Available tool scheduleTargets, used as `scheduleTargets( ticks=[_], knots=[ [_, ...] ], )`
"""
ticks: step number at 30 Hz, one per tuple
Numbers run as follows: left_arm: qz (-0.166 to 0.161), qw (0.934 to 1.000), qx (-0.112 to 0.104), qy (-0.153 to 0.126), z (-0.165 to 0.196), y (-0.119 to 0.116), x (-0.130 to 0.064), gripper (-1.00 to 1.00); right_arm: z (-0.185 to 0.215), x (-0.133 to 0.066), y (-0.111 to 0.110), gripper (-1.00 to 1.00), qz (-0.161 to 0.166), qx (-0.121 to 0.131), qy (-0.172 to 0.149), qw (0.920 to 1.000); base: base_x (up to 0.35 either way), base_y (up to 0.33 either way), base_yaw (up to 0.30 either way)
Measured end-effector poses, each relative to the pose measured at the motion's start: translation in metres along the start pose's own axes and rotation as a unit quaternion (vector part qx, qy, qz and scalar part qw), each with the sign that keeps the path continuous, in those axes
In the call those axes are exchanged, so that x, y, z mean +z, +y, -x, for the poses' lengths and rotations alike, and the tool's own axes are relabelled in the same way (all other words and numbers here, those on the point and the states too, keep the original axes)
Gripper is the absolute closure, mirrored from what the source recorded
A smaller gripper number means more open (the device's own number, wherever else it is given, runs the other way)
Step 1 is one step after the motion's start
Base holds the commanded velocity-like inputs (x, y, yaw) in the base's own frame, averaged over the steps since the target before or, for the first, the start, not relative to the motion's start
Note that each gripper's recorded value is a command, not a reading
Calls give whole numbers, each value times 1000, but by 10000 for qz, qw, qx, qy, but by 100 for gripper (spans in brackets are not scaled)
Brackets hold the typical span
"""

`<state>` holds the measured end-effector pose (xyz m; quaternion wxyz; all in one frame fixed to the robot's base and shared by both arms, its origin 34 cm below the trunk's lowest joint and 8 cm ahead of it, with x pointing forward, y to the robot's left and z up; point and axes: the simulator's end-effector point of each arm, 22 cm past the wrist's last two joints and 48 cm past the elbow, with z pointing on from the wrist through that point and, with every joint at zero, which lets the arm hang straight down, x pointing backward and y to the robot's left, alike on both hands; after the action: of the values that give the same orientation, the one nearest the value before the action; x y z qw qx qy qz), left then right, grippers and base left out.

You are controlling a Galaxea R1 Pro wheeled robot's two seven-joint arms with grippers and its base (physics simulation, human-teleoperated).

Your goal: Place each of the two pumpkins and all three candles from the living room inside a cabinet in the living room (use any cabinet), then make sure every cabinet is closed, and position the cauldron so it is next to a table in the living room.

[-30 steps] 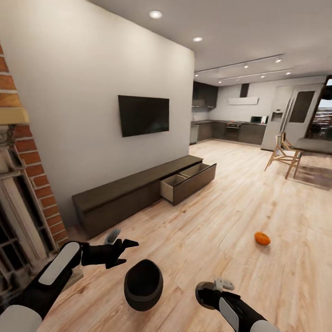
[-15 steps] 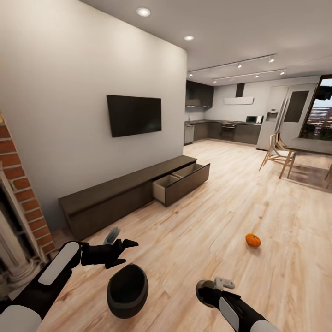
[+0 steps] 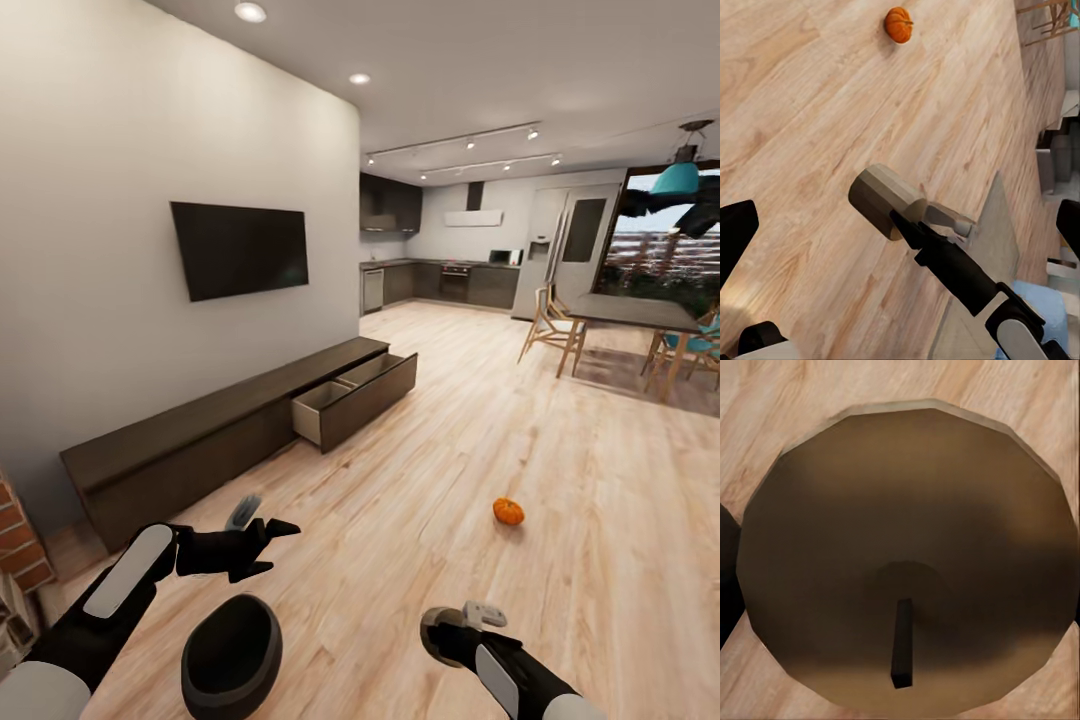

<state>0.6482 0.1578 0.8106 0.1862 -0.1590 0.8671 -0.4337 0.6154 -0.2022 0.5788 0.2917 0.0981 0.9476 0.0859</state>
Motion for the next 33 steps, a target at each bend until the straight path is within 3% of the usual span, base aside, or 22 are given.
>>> scheduleTargets(
  ticks=[10, 33],
  knots=[
    [48, 10000, -23, 14, 0, 5, 2, -100, -2, 2, -1, 100, -13, 3, -1, 10000, 238, -184, -238],
    [69, 10000, -56, 36, -1, 9, 4, -100, -6, 4, 0, 100, -15, 2, 30, 10000, 298, -132, -64]
  ],
)
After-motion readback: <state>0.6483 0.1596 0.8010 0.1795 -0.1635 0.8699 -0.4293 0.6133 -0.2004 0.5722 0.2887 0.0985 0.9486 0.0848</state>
